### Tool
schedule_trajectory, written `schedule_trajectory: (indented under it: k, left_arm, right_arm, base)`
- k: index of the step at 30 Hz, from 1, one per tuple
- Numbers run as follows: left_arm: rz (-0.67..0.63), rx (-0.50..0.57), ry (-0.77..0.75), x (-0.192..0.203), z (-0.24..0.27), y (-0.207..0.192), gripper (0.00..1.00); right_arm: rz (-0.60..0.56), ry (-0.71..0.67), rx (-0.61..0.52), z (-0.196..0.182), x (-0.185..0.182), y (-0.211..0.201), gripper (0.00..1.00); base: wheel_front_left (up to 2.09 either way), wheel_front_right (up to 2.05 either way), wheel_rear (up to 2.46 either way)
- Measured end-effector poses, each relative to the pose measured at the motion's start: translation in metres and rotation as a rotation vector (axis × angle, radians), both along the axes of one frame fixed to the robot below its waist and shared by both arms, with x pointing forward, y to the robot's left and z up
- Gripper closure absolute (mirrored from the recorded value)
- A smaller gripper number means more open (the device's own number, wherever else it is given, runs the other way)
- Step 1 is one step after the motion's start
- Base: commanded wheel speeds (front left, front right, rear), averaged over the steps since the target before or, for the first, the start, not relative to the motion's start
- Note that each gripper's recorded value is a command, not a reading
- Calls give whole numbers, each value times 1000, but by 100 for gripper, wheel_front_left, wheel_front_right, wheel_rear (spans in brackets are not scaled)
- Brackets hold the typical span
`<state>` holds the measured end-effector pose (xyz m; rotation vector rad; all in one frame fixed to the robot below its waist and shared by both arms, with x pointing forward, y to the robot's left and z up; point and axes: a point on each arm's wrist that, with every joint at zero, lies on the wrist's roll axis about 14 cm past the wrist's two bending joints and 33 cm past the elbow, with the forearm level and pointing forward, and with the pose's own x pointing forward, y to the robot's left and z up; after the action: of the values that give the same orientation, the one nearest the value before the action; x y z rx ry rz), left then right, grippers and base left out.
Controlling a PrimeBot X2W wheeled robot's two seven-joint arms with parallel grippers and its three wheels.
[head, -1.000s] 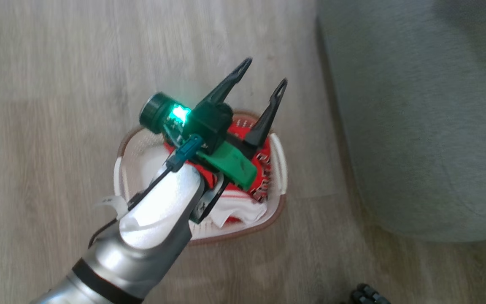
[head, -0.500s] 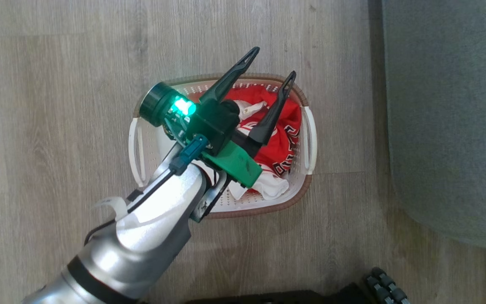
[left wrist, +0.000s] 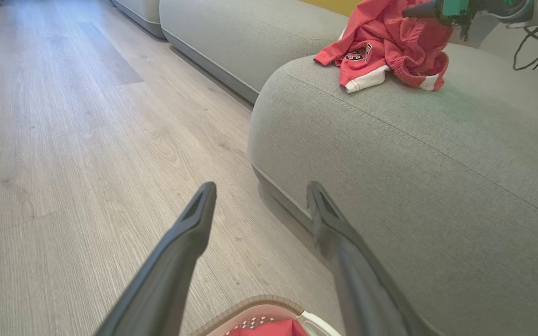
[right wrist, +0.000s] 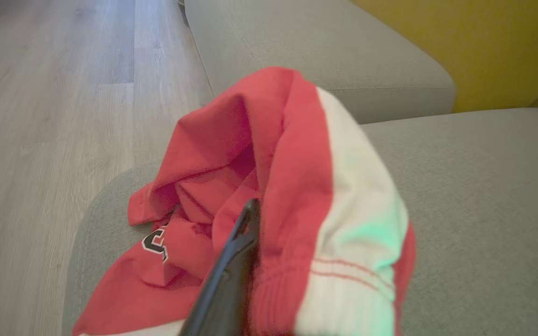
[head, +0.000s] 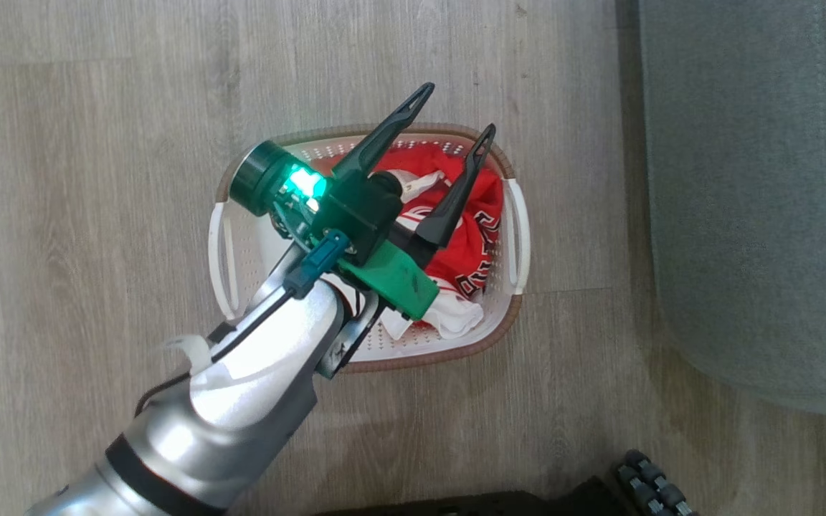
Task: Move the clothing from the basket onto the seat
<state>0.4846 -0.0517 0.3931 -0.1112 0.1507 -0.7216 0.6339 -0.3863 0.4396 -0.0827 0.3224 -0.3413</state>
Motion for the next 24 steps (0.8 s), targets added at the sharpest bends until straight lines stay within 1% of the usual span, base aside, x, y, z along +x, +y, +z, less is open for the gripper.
schedule_trajectory:
  k: [6, 14, 19, 24]
  left_arm:
    - [-9, 1, -14, 0, 6, -4, 0]
    - [-27, -6, -39, -1, 18, -14, 0]
    - [-39, -16, -52, -5, 30, -18, 0]
    - [-16, -21, -44, -14, 36, -13, 0]
  right_arm:
    - [19, 3, 12, -1, -8, 9, 0]
    - [38, -8, 27, -15, -44, 16, 0]
    - [83, -50, 3, 1, -61, 21, 0]
    - [131, -120, -20, 30, -68, 27, 0]
  base:
    - [0, 0, 0]
    - [0, 0, 0]
    - [0, 0, 0]
    - [0, 0, 0]
